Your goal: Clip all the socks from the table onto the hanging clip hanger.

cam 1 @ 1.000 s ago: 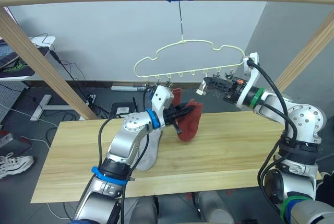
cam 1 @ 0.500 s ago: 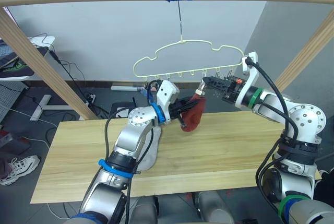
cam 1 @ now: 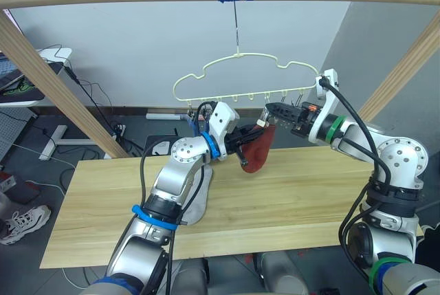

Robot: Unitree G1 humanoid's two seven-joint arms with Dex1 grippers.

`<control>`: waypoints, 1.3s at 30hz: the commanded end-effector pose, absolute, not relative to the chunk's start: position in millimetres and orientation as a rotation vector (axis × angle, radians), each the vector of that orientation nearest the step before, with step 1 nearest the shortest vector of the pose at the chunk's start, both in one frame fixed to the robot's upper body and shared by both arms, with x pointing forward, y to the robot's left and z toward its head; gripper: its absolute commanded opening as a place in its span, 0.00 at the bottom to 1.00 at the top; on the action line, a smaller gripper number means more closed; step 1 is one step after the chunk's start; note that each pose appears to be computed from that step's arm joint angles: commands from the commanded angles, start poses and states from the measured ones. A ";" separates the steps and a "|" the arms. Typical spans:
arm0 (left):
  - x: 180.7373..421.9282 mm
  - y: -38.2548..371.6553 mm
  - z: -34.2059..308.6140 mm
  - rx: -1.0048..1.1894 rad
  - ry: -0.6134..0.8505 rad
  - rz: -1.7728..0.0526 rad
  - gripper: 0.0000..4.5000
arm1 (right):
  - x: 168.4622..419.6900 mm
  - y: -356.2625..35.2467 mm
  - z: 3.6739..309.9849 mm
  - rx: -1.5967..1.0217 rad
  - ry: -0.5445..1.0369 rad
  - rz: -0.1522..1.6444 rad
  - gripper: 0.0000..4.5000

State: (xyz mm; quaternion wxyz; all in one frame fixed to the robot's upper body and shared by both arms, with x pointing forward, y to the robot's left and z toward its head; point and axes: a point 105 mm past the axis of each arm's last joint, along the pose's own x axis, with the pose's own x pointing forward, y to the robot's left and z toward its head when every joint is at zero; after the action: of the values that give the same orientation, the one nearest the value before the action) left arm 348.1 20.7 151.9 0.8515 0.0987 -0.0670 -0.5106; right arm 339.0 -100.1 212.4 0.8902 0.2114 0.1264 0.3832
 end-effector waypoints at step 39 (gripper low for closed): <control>358.5 20.5 170.1 0.218 -0.227 -1.068 0.32 | 283.5 -133.7 230.1 0.142 0.069 0.751 1.00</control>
State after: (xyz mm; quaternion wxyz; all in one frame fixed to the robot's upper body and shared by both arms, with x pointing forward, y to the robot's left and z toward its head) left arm 359.2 20.3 156.1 0.8538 0.1033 -0.0801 -0.5040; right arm 290.1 -139.5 215.1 0.9282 0.0897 0.0743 0.3534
